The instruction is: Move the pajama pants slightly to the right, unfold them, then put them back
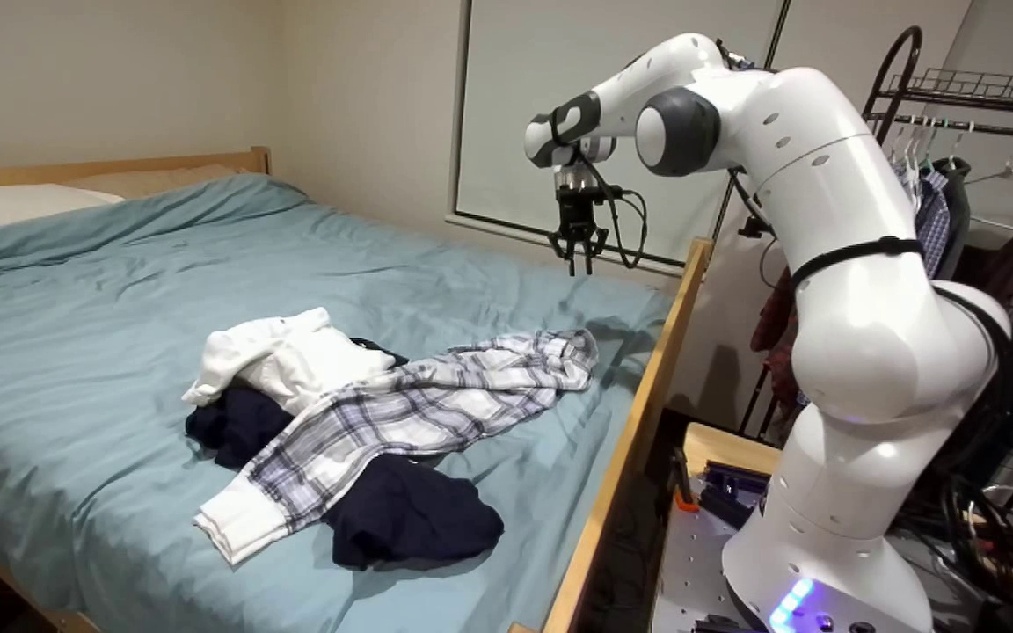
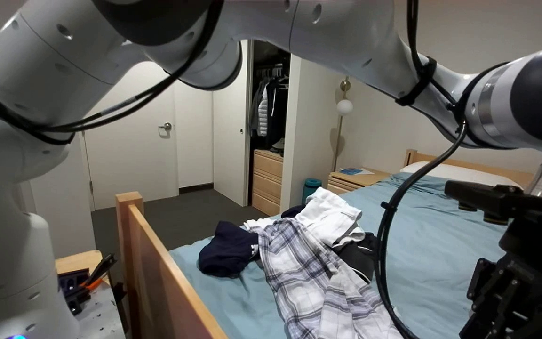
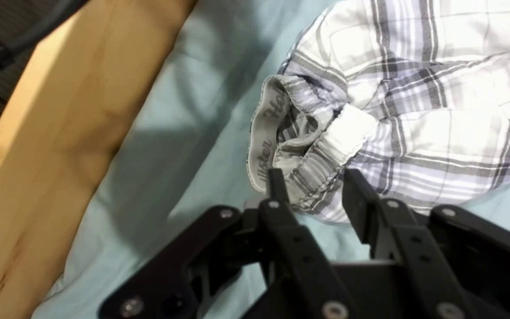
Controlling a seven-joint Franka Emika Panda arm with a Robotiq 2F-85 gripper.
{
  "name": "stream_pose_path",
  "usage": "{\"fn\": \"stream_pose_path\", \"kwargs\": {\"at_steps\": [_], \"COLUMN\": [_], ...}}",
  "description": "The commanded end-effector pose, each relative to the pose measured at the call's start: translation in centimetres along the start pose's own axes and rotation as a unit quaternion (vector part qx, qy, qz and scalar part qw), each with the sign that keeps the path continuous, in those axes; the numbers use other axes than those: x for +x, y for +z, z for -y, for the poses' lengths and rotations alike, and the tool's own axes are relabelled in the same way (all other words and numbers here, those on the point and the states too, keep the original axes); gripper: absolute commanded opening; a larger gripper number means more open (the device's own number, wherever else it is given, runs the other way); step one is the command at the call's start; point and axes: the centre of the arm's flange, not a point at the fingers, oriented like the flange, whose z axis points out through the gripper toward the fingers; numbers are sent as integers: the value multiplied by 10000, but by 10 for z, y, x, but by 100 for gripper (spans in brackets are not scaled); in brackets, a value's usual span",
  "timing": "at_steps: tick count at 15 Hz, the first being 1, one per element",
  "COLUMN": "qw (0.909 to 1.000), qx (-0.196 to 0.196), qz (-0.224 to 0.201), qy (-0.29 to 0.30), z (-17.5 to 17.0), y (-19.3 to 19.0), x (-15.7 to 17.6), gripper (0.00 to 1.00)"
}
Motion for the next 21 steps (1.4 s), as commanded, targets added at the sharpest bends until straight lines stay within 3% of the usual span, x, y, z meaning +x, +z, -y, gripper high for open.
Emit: {"fn": "stream_pose_path", "kwargs": {"at_steps": [1, 5, 7, 11, 15, 18, 19, 21], "qw": [9989, 9884, 9811, 9656, 9446, 9245, 9364, 9297], "qx": [471, 1394, 1581, 1419, 955, 500, 771, 635], "qz": [13, 37, 109, 466, 1087, 1570, 1357, 1500], "qy": [68, -599, -1110, -2130, -2945, -3436, -3144, -3304], "z": [4, 50, 83, 141, 172, 187, 189, 195], "y": [-6, -83, -114, -160, -172, -163, -172, -166], "x": [11, -45, -80, -178, -249, -274, -264, -272], "gripper": [69, 95, 100, 100, 100, 100, 100, 100]}}
